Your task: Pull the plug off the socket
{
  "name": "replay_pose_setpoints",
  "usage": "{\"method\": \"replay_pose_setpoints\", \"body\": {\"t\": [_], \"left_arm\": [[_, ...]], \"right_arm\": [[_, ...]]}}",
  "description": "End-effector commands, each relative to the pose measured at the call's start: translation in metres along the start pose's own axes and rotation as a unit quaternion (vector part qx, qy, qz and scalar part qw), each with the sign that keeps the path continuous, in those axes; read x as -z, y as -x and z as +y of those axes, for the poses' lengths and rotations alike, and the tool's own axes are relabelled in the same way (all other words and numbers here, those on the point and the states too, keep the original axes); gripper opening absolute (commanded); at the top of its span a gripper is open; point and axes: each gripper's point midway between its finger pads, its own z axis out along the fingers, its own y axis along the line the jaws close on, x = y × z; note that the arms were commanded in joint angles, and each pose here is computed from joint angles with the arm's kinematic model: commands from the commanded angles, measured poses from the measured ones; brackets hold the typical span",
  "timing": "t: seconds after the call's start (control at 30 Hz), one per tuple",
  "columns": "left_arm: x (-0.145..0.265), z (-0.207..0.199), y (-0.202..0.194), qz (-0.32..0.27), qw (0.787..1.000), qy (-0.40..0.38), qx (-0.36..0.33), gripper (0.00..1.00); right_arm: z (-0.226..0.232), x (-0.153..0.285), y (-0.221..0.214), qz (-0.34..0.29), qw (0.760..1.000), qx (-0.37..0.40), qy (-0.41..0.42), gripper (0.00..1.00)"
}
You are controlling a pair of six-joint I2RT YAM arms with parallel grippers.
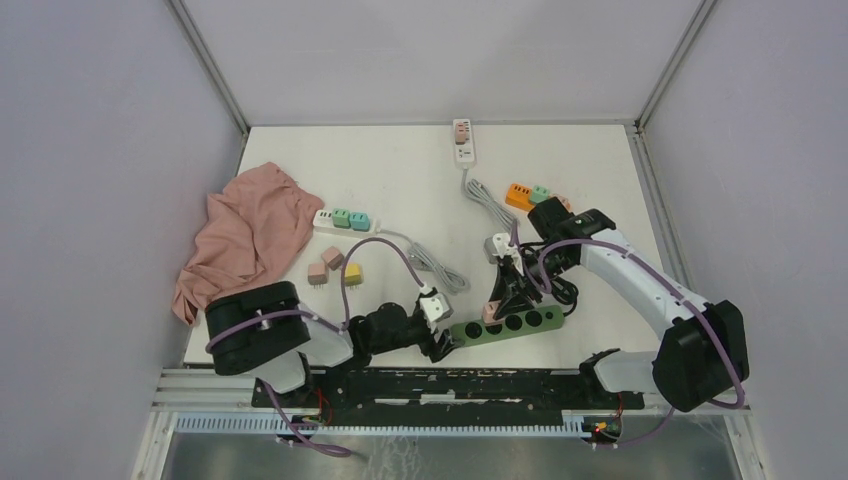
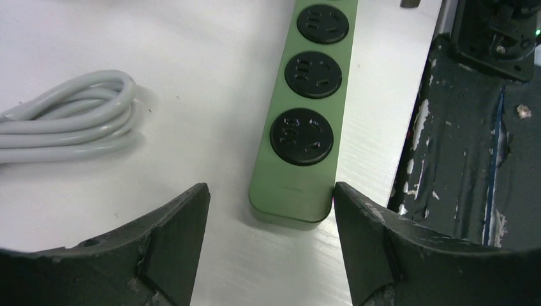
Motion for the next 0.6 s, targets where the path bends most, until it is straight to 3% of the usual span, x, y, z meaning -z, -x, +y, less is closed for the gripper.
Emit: {"method": "replay_pose_setpoints", "body": {"t": [0.0,0.3,0.57], "left_arm": [[0.001,0.009,0.024,-0.007,0.999,0.033,0.026,0.78],[0.013,0.011,0.061,-0.013,0.998,0.053,0.041,0.80],[0.028,0.019,0.094,-0.051,0.992,0.086,0.080,0.89]], "right_arm": [[0.005,0.009,0.032,-0.051,0.999,-0.008,-0.001,0.02],[-0.004,0.016,0.040,-0.069,0.996,-0.058,-0.022,0.03],[-0.010,0.022,0.049,-0.100,0.989,-0.100,-0.034,0.03]]}}
